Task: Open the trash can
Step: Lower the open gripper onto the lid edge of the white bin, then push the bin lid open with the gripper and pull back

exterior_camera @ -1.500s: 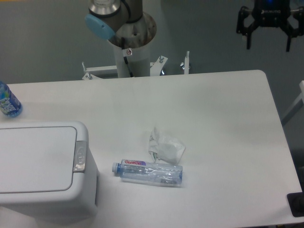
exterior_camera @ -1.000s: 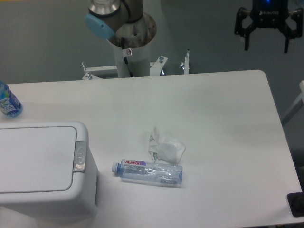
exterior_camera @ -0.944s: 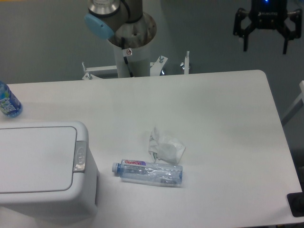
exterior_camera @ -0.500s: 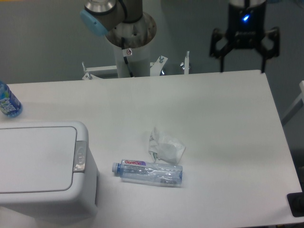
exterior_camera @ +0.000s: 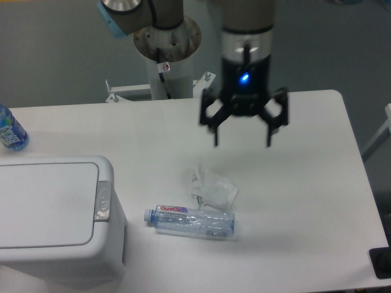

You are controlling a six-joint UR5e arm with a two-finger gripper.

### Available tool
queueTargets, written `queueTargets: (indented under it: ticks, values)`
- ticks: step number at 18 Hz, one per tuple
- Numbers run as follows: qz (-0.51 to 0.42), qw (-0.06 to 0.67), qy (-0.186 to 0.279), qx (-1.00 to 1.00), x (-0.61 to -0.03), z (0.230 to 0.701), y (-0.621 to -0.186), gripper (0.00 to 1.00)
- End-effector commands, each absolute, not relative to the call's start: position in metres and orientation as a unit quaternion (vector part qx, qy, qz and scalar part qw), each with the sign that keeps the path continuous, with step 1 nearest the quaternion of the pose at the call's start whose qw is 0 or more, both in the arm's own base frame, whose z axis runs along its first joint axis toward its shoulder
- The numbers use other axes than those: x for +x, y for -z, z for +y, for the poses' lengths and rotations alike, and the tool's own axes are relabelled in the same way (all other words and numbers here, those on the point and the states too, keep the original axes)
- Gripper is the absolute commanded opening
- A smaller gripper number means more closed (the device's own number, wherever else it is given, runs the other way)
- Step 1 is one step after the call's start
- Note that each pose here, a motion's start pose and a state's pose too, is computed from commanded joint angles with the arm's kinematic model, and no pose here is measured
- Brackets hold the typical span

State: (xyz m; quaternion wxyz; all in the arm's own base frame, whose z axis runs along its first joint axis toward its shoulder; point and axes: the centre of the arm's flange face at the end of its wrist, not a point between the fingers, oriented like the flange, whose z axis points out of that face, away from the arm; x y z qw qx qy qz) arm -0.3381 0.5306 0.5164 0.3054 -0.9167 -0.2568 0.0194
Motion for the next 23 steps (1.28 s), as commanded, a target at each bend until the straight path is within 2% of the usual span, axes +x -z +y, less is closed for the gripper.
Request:
queueTargets:
  ticks: [2, 5, 14, 23]
  values:
    - [-0.262, 0.319, 0.015, -0.911, -0.332, 0.541, -0.515, 1.00]
    - [-0.256, 0.320, 0.042, -0.911, -0.308, 0.559, -0.510, 1.00]
    - [-0.229, 0.312, 0.055, -0.920, -0.282, 0.587, -0.490, 1.00]
    - [-0.226, 0.299, 0.064, -0.925, -0.276, 0.596, -0.472, 1.00]
